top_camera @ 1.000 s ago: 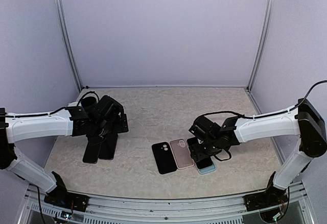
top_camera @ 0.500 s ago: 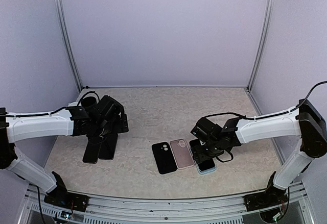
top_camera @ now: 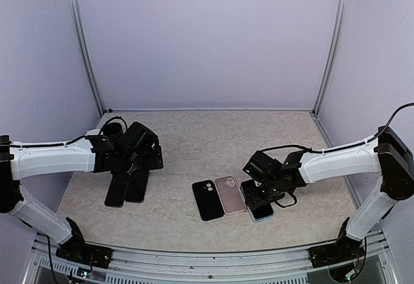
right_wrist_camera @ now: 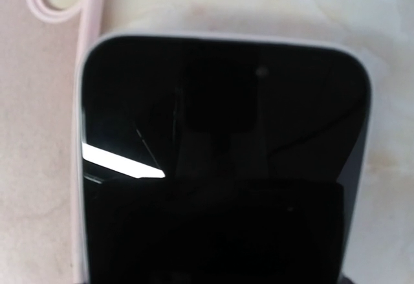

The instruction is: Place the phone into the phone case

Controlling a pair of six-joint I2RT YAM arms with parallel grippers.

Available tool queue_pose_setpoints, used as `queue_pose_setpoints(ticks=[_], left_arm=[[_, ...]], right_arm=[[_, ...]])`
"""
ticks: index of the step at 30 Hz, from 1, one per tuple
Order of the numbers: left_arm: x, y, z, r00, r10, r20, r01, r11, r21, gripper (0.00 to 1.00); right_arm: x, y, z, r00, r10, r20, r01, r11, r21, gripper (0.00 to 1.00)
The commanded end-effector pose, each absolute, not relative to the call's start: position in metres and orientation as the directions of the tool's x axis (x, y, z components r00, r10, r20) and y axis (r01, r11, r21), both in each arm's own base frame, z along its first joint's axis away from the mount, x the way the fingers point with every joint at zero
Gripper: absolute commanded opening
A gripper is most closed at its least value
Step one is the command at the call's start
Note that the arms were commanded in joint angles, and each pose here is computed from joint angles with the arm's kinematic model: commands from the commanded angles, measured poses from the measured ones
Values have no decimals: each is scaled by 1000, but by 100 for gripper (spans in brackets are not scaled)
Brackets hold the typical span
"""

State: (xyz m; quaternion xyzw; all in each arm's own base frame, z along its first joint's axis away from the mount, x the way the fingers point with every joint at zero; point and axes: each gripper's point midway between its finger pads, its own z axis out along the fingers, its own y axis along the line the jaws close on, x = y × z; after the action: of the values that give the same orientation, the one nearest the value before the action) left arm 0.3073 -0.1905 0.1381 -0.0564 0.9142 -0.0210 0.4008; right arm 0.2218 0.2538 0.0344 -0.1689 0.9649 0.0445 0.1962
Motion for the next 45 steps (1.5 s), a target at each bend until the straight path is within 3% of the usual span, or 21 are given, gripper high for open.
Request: queue_pose_setpoints(ticks=[1, 5, 7, 8, 9, 11, 23, 31, 39, 45], left_arm=[[310, -191, 143, -663, -104, -741, -83, 994, -65, 99], [310, -191, 142, -664, -100, -741, -84, 995, -59, 99], [310, -191, 141, -665, -98, -740, -83, 995, -57, 99], [310, -191, 141, -666, -98, -740, -84, 995, -57, 99], [310, -191, 141, -665, -98, -740, -84, 995, -57, 99], [310, -191, 139, -668, -97, -738, -82, 995, -56, 99], [310, -194, 136, -673, -94, -734, -75, 995, -59, 99], [311, -196, 137, -674, -97, -732, -72, 995, -65, 99], [313, -198, 142, -670, -90, -737, -68, 996, -60, 99], [315, -201, 143, -671, -87, -737, -60, 996, -63, 99]], right_arm=[[217, 256, 40, -878, -291, -381, -330, 943, 39, 40], [212, 257, 35, -883, -304, -358, -343, 938, 50, 46], [211, 258, 36, -884, -313, -349, -350, 935, 49, 63], [212, 257, 38, -883, -316, -348, -351, 935, 42, 81], [213, 256, 39, -883, -318, -346, -350, 936, 33, 91], [214, 255, 44, -882, -322, -344, -350, 937, 20, 99], [179, 236, 22, -932, -311, -184, -323, 946, 36, 99], [175, 241, 14, -931, -325, -165, -338, 940, 53, 99], [178, 234, 1, -929, -344, -135, -344, 939, -23, 87], [181, 238, 1, -926, -346, -154, -348, 937, -11, 62]])
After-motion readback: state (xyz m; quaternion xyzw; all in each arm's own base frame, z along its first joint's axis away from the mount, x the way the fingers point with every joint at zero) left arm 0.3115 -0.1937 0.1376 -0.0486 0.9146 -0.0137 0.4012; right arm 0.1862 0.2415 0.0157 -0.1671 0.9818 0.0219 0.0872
